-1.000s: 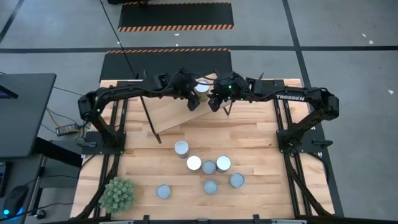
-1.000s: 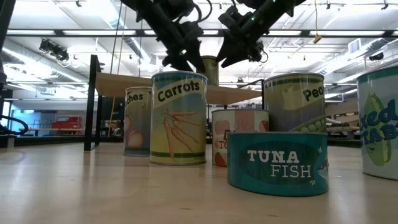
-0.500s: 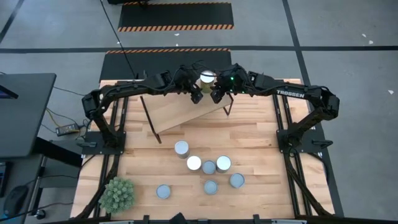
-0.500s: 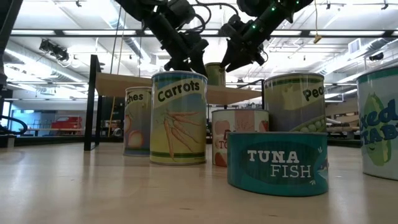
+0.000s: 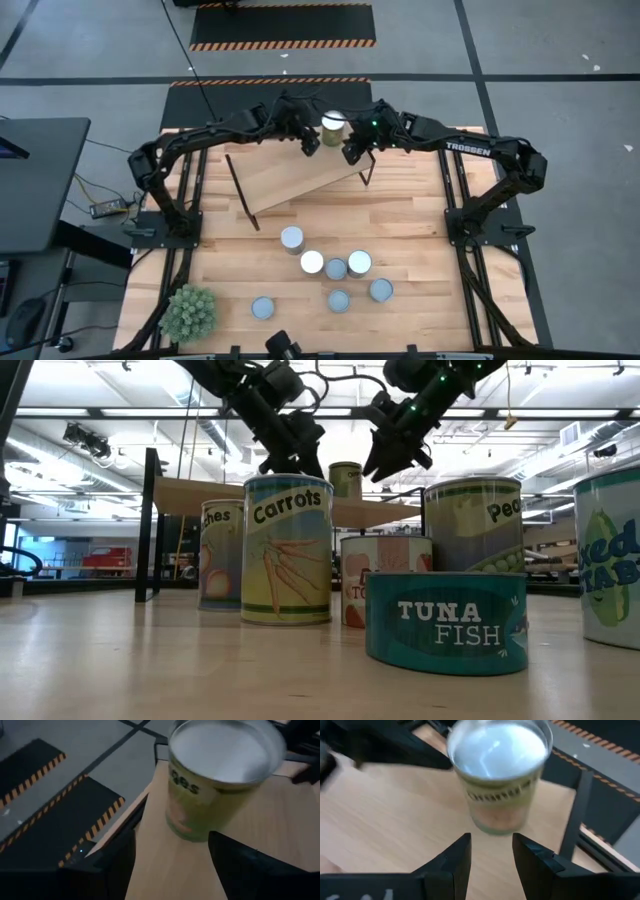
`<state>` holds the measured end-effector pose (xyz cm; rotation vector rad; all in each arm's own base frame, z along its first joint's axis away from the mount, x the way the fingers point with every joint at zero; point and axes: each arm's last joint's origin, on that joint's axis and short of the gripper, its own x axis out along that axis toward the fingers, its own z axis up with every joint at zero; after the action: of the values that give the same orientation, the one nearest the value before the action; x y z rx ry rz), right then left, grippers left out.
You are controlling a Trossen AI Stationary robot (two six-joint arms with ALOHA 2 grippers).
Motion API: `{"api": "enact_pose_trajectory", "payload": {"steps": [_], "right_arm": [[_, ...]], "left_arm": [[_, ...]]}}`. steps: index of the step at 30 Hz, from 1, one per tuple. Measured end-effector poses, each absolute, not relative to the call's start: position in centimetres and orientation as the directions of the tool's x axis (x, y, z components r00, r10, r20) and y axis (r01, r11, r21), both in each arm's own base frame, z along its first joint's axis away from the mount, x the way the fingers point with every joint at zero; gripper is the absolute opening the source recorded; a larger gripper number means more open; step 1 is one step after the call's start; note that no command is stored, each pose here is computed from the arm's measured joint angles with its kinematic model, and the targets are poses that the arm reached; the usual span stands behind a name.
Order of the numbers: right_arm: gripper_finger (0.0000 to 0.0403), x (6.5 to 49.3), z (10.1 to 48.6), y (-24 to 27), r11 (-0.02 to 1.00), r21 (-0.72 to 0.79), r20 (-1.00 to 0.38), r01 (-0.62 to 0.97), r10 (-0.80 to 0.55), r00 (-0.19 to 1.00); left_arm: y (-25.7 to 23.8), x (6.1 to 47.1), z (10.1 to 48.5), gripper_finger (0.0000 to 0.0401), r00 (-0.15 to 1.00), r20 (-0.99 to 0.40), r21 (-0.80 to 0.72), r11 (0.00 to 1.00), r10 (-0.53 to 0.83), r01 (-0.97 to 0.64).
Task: Pick and place cans onto a shelf
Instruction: Put the canned oranges on the shelf
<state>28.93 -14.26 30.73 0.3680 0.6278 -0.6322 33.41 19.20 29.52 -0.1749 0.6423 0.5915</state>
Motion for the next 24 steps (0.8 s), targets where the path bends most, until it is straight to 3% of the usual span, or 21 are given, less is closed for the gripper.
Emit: {"api": "enact_pose_trajectory", "payload": {"steps": [13, 24], "right_arm": [[0.0151, 28.5, 30.9, -15.9, 0.741, 0.087, -0.612, 0.666, -0.488, 0.622], [0.0151, 28.2, 31.3, -17.1, 0.737, 0.071, -0.568, 0.672, -0.524, 0.635]], "left_arm": [[20.0, 34.3, 27.5, 0.0254, 0.608, -0.638, 0.124, 0.842, 0.473, -0.525], [21.0, 34.5, 28.5, 0.0254, 0.640, -0.537, 0.154, 0.810, 0.549, -0.566]]}}
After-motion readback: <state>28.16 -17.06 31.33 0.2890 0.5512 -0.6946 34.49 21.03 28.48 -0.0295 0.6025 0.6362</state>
